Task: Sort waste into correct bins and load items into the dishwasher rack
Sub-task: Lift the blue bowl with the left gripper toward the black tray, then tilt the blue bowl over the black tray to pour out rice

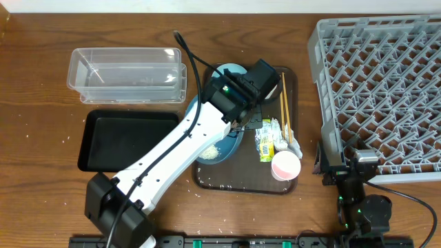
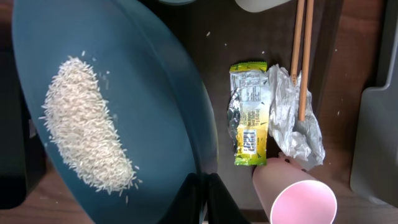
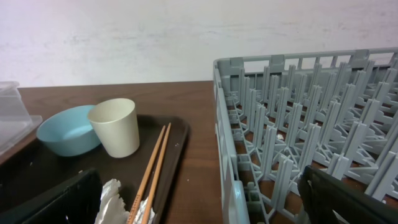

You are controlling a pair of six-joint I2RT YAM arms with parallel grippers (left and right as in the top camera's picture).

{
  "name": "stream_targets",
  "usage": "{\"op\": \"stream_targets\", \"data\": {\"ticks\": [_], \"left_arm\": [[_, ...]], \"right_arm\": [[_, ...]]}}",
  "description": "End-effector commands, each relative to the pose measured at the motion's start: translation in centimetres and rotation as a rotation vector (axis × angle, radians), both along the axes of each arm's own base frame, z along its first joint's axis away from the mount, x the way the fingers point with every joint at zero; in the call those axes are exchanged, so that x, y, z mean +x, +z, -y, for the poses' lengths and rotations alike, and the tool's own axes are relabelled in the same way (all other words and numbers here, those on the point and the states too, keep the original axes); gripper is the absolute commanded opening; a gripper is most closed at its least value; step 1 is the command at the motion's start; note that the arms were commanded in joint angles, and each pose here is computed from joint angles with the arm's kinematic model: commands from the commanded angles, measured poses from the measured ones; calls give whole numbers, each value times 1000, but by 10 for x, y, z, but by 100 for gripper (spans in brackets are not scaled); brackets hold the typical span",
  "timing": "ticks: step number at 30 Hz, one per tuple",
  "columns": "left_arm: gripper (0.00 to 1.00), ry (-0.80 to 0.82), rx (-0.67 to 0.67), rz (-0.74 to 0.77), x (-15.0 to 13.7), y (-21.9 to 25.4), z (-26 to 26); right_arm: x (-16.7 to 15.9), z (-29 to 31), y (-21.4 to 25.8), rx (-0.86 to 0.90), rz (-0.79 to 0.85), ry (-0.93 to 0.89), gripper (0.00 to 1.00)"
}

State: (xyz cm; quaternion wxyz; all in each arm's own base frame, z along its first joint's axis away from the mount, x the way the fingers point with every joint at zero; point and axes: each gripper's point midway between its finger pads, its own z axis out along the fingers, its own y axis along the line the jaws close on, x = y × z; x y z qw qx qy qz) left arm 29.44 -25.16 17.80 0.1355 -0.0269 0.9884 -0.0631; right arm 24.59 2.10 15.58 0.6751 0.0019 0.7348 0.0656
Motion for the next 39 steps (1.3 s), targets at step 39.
{"op": "stream_targets", "data": {"ticks": [39], "left_arm": [[6,248,-741,-43,35,108,-177]], "right_arm": [[0,-1,-1,-9,0,4,99]]}}
